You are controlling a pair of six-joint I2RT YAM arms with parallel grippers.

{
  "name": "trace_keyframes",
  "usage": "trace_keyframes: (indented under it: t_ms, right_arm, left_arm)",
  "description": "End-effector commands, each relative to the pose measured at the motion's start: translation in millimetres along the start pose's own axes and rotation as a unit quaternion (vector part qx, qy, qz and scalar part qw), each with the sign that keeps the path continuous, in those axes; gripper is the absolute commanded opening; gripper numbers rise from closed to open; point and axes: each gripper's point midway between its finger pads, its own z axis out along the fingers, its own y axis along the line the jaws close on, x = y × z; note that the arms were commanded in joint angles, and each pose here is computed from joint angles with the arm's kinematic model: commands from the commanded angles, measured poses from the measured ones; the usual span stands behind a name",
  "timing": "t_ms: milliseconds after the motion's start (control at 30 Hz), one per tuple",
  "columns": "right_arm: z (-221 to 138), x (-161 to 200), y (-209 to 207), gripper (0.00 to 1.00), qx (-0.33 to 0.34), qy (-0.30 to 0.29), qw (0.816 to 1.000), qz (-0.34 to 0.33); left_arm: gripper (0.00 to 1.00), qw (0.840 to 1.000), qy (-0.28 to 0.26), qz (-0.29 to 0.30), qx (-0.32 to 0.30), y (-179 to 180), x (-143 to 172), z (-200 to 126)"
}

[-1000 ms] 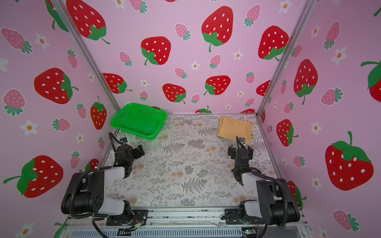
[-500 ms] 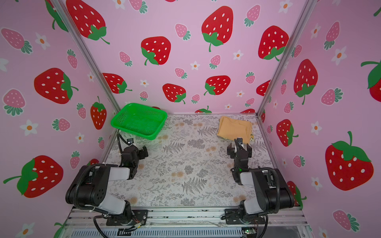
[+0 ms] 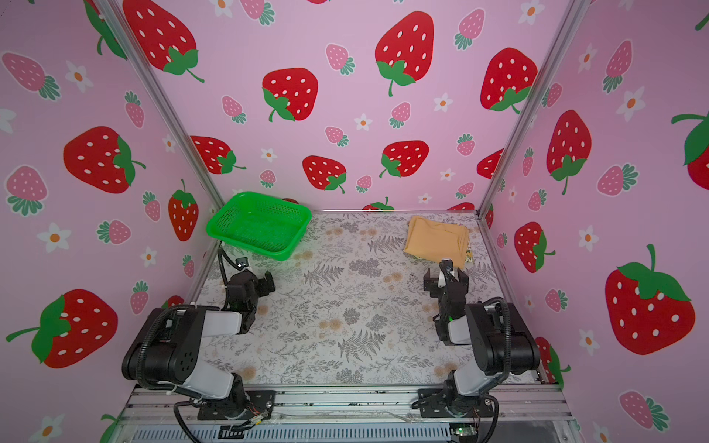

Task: Fold and stack skirts
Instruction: Reset both arms

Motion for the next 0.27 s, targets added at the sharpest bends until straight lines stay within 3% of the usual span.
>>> trace_keyframes:
  t_ms: [0, 233]
  right_arm:
    - [-0.1, -12.1, 0.8, 1.0, -0.004, -0.023, 1.0, 0.003]
    - [0.5, -11.8, 2.0, 1.0, -0.008, -0.021, 1.0, 0.003]
  left_arm:
    - [0.99, 1.0, -0.024, -0.001, -0.007, 0.1, -18.9, 2.7]
    - [0.99, 1.0, -0.023, -0.001, -0.007, 0.2, -17.7, 2.5]
